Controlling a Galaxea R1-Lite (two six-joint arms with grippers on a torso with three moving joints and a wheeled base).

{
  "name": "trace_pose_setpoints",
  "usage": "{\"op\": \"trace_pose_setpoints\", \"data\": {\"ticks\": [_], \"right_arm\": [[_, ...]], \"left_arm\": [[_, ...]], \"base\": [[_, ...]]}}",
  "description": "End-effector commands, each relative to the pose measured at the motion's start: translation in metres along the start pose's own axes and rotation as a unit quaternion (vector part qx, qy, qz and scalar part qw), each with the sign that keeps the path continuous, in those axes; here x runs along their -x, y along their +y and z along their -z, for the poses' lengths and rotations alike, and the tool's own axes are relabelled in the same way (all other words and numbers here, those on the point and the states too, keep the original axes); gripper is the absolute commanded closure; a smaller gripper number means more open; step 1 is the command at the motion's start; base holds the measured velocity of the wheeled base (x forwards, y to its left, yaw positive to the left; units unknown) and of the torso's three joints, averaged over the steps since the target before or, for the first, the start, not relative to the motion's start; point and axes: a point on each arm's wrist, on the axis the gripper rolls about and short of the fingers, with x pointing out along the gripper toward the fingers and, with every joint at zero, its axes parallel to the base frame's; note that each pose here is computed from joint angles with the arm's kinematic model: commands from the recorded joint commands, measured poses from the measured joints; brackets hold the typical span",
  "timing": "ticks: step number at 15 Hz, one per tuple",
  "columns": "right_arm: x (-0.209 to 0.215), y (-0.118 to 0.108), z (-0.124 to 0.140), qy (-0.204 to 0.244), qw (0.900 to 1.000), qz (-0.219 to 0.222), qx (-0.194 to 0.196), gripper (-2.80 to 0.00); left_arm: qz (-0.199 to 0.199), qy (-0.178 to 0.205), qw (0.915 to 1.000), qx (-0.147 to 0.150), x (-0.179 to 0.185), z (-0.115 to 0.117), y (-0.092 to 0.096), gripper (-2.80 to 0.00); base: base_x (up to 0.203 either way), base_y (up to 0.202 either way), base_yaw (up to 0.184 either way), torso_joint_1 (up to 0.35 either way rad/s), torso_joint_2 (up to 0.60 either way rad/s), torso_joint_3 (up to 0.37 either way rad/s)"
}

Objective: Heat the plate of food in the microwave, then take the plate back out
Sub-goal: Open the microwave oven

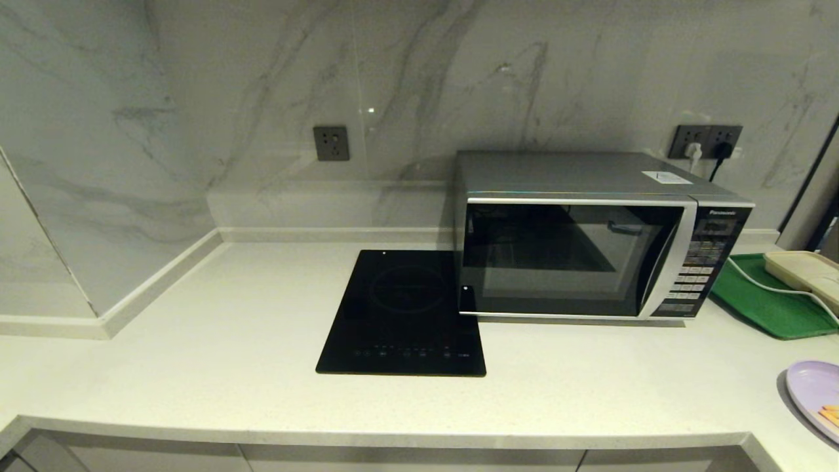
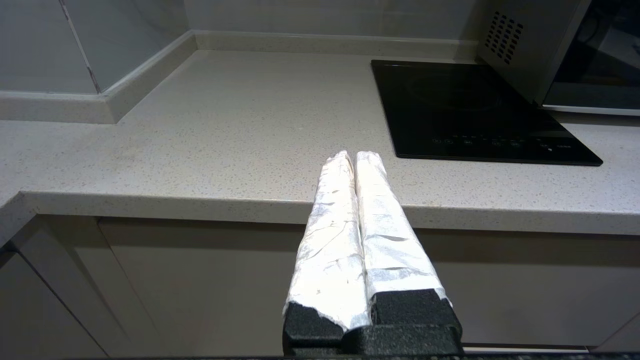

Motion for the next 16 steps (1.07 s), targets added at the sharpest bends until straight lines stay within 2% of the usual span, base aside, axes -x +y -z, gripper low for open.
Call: {"op": "trace_pose_setpoints", "data": {"ticks": [1, 3, 5, 6, 12, 14, 15, 16], "right_arm": [[-0.062, 0.007, -0.013, 0.102, 0.988, 0.086, 0.078, 0.00], [-0.086, 0.009, -0.005, 0.160, 0.969, 0.117, 0.147, 0.00], [-0.102, 0.012, 0.009, 0.205, 0.953, 0.099, 0.199, 0.00], [-0.110, 0.013, 0.013, 0.221, 0.947, 0.093, 0.214, 0.00], [-0.183, 0.026, 0.060, 0.318, 0.911, 0.075, 0.253, 0.00], [-0.213, 0.032, 0.082, 0.333, 0.904, 0.070, 0.258, 0.00], [-0.228, 0.035, 0.091, 0.330, 0.905, 0.069, 0.257, 0.00], [-0.244, 0.039, 0.101, 0.318, 0.911, 0.071, 0.254, -2.80]], "left_arm": [[-0.001, 0.000, 1.0000, 0.000, 0.000, 0.000, 0.000, 0.00], [-0.001, 0.000, 1.0000, 0.000, 0.000, 0.000, 0.000, 0.00], [-0.001, -0.001, 1.0000, 0.000, 0.000, 0.000, 0.000, 0.00], [-0.001, -0.001, 1.0000, 0.000, 0.000, 0.000, 0.000, 0.00], [-0.001, 0.000, 1.0000, 0.000, 0.000, 0.000, 0.000, 0.00], [0.000, -0.001, 1.0000, 0.000, 0.000, 0.000, 0.000, 0.00], [-0.001, 0.000, 1.0000, 0.000, 0.000, 0.000, 0.000, 0.00], [-0.001, 0.000, 1.0000, 0.000, 0.000, 0.000, 0.000, 0.00]], "base": [[0.000, 0.000, 0.000, 0.000, 0.00, 0.000], [0.000, 0.000, 0.000, 0.000, 0.00, 0.000], [0.000, 0.000, 0.000, 0.000, 0.00, 0.000], [0.000, 0.000, 0.000, 0.000, 0.00, 0.000], [0.000, 0.000, 0.000, 0.000, 0.00, 0.000], [0.000, 0.000, 0.000, 0.000, 0.00, 0.000], [0.000, 0.000, 0.000, 0.000, 0.00, 0.000], [0.000, 0.000, 0.000, 0.000, 0.00, 0.000]]}}
